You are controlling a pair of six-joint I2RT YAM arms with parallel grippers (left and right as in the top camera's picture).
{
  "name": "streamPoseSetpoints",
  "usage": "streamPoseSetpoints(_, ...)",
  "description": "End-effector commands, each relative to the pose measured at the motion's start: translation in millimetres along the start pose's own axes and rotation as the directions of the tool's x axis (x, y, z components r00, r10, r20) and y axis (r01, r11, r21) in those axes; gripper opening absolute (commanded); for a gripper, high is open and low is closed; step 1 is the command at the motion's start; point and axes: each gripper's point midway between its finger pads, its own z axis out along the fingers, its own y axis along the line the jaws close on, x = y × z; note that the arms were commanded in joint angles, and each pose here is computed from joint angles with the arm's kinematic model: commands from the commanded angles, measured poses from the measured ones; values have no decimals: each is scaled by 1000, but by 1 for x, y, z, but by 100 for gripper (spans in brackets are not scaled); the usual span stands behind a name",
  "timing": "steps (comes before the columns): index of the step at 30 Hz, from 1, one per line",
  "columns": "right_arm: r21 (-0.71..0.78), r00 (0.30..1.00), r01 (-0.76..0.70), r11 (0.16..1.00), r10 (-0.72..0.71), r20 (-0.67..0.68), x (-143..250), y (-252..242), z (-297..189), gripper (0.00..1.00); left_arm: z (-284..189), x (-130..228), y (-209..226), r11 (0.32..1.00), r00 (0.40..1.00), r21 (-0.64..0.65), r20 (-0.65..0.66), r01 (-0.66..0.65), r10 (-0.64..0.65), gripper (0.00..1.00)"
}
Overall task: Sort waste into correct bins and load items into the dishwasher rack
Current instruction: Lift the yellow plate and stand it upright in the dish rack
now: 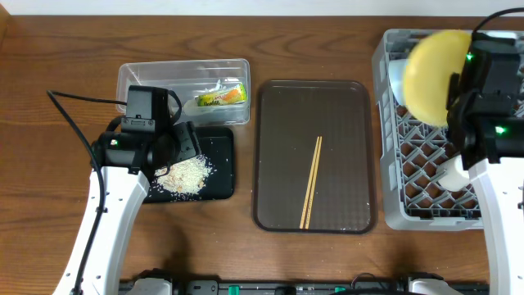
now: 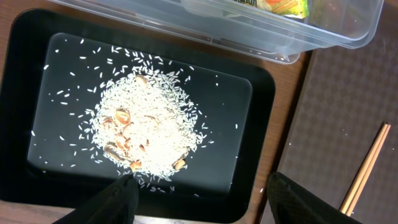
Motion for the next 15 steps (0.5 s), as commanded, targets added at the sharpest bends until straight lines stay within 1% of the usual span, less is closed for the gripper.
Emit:
streamPoseSetpoints(1,202,991,119,972,-106,-76,11,-37,-2,1,1,-1,3,1000,1000,-14,2,17,-17,69)
streamPoseSetpoints(6,174,969,197,965,-165,-184,36,-27,7,1,1,-1,3,1000,1000,-14,1,17,-17,69)
streamPoseSetpoints(9,171,956,216,961,-173,-237,49,-21,16,1,1,-1,3,1000,1000,-14,1,17,-17,69)
streamPoseSetpoints(12,204,947,233,951,-175,-269,54,-21,23,1,1,0,3,1000,1000,-14,1,17,-17,69)
streamPoseSetpoints(15,195,936,257,947,-193,-294,59,-15,31,1,1,0,4,1000,1000,-15,1,17,-17,69)
